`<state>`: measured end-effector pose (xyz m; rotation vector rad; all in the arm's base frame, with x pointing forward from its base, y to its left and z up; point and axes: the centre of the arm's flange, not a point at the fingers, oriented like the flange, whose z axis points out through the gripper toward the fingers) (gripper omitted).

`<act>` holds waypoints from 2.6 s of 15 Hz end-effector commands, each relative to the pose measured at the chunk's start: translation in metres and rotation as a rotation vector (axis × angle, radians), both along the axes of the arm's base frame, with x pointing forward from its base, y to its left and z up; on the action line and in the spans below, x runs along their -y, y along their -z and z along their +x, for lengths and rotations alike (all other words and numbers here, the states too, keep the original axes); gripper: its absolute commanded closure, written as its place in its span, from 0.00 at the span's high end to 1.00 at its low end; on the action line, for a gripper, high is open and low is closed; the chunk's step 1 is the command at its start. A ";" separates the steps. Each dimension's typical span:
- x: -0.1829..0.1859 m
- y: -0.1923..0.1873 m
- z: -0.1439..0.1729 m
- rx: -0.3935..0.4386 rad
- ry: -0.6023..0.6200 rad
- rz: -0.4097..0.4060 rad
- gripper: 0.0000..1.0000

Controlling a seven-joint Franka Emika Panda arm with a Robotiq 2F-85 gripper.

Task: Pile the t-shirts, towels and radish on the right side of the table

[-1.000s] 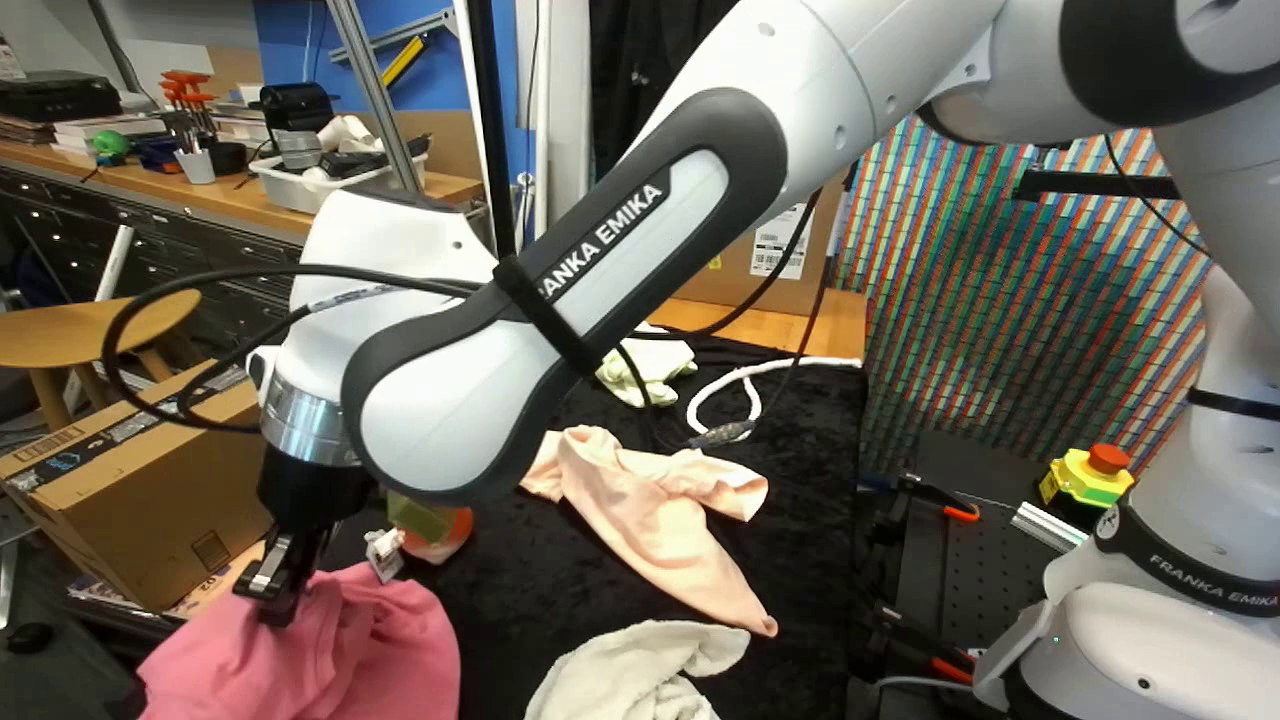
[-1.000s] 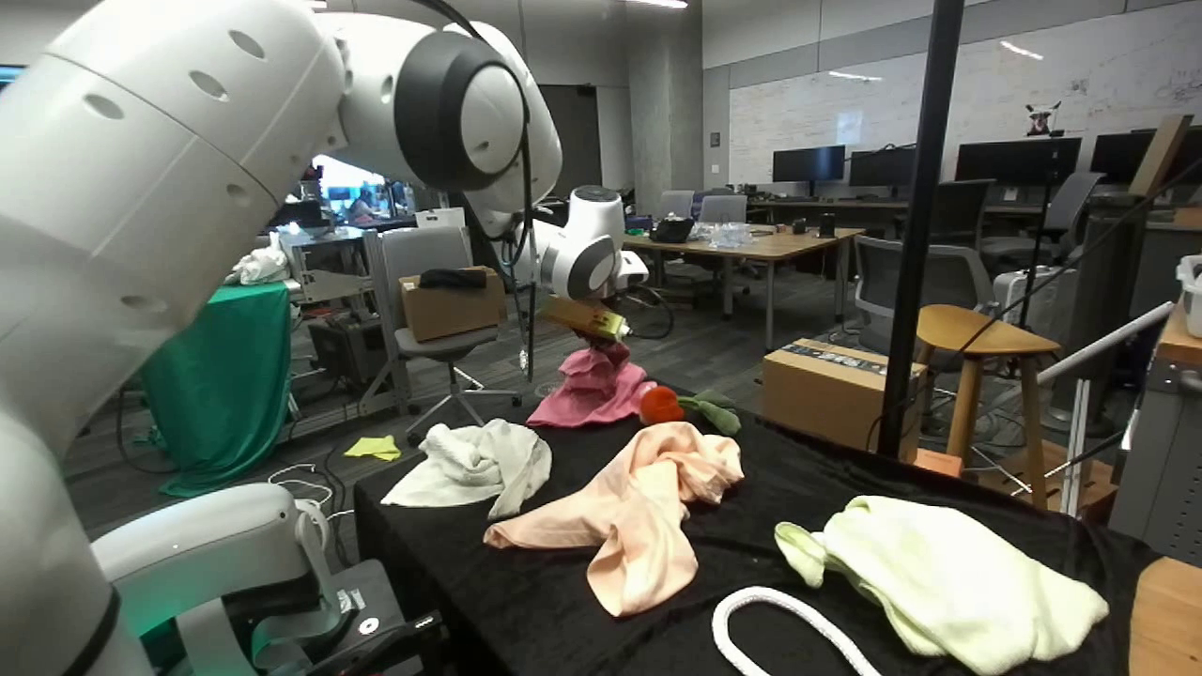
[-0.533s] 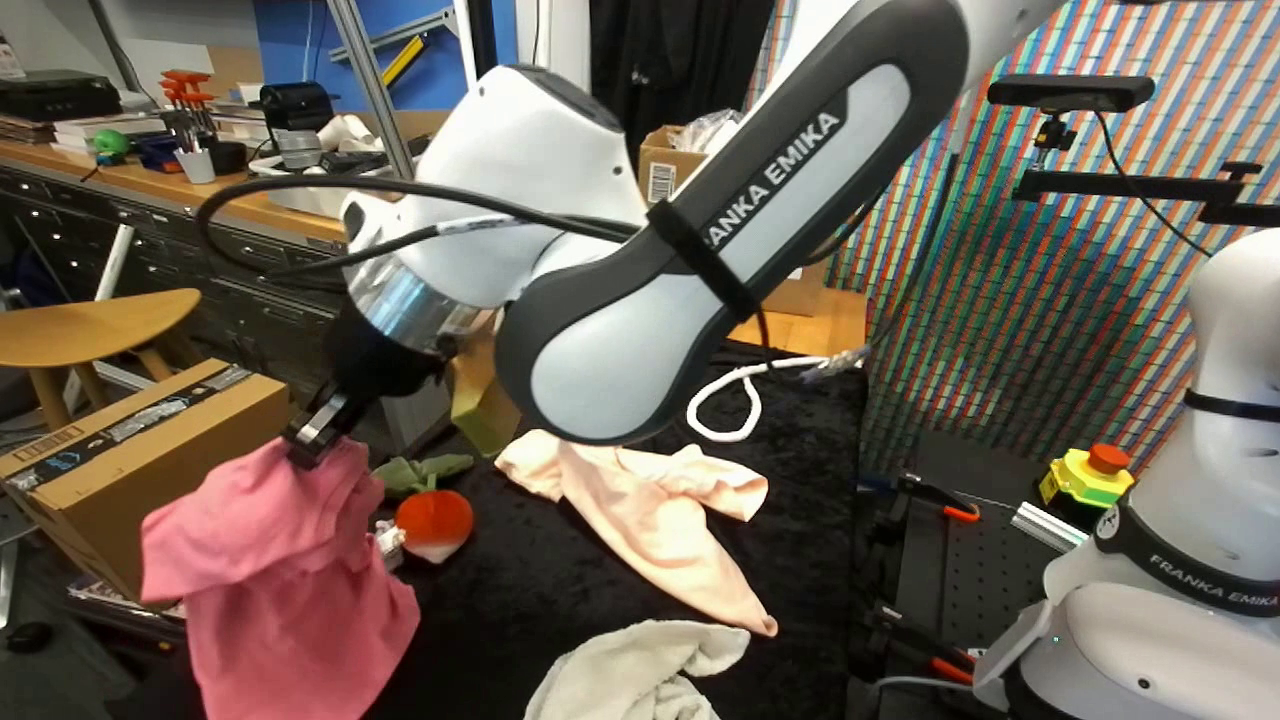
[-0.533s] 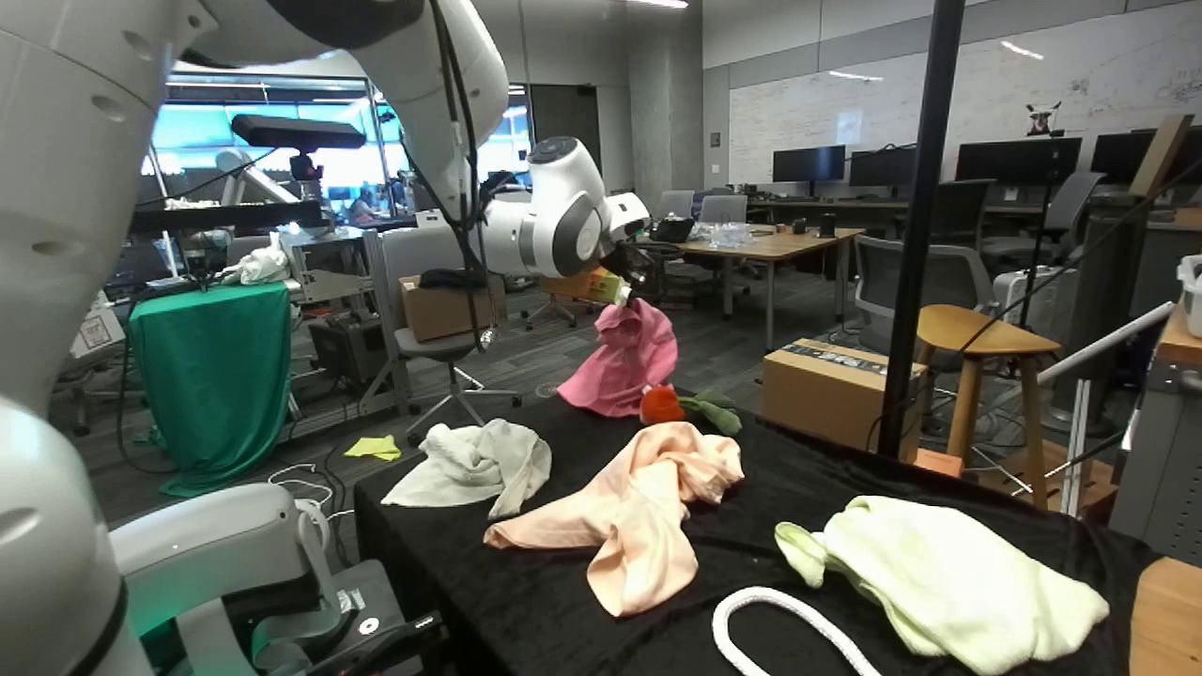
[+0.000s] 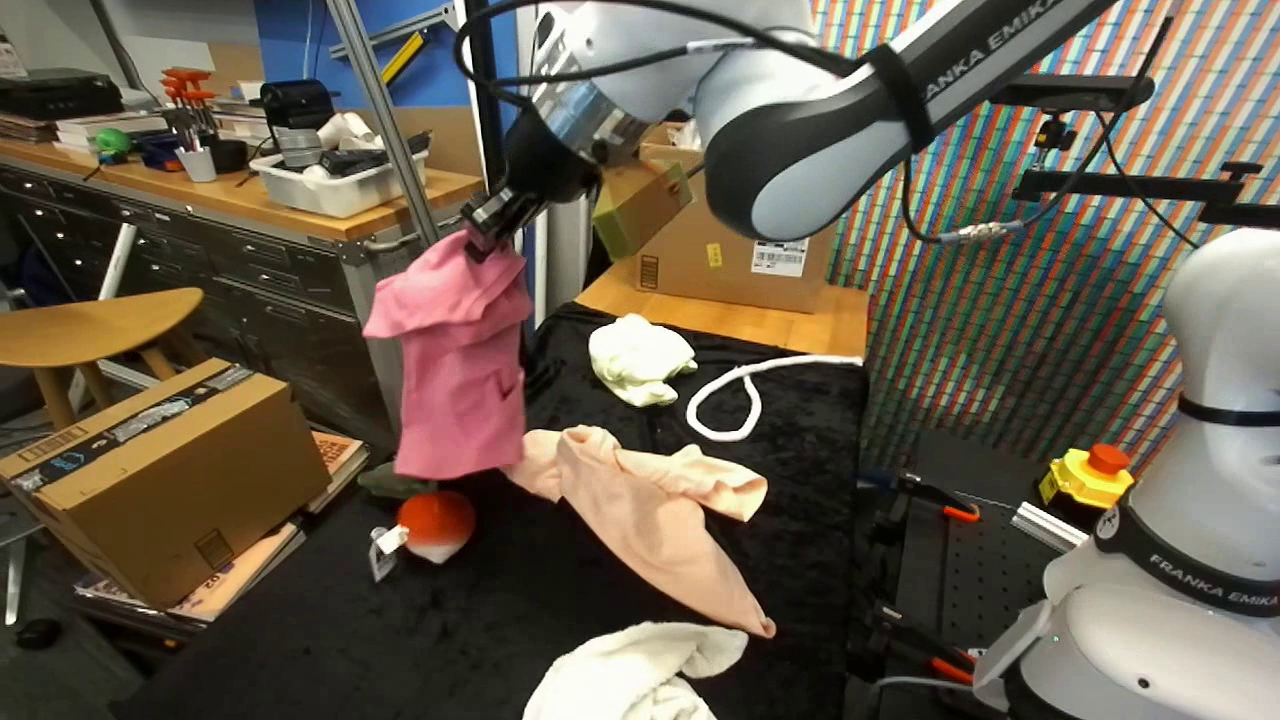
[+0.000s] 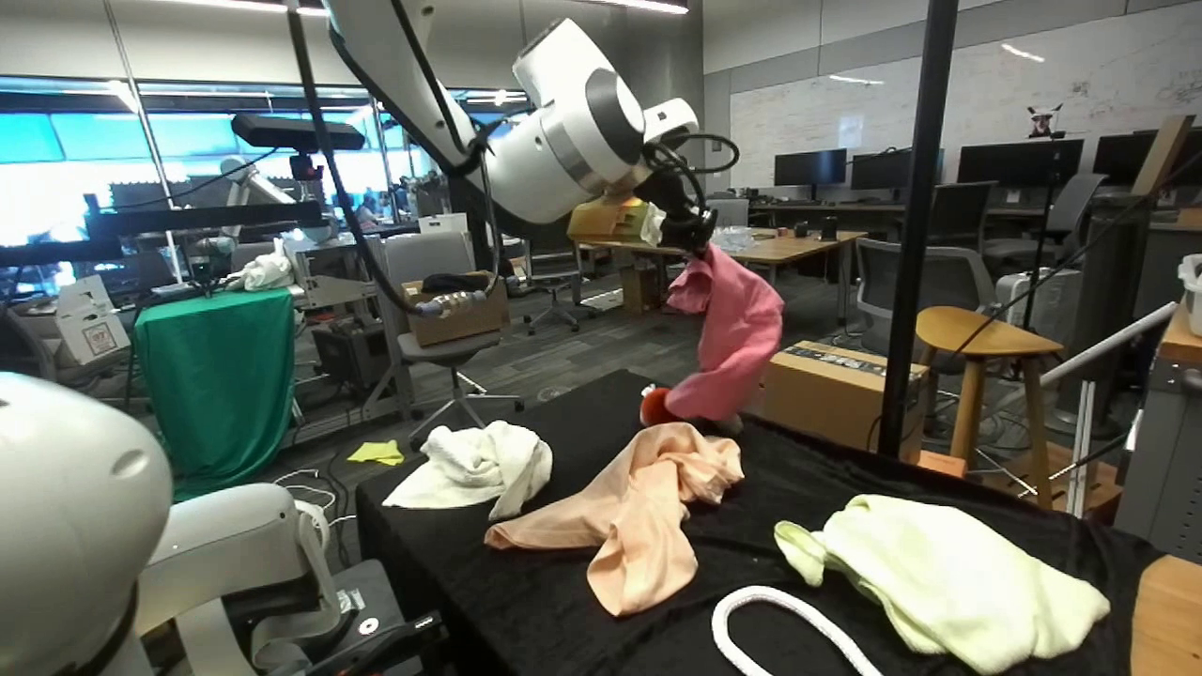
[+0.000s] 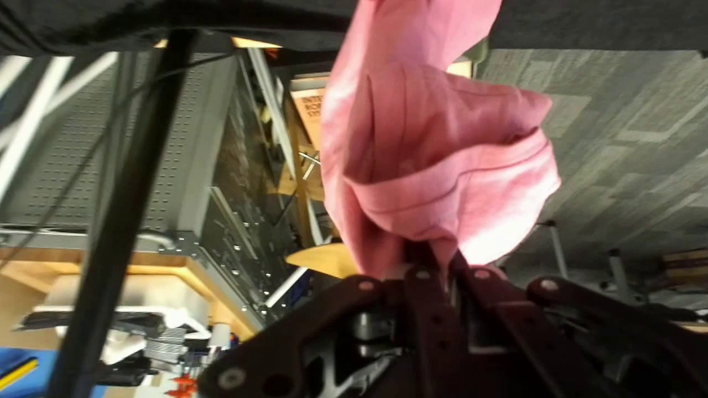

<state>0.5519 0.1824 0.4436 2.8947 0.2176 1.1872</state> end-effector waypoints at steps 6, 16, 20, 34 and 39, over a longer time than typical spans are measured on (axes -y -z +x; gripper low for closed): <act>0.017 -0.055 -0.104 -0.152 0.240 -0.038 0.06; 0.083 -0.018 -0.110 -0.458 0.496 0.085 0.06; 0.135 -0.009 -0.106 -0.487 0.620 0.149 0.06; 0.241 -0.011 -0.104 -0.423 0.974 0.238 0.06; 0.231 -0.006 -0.092 -0.425 0.965 0.199 0.40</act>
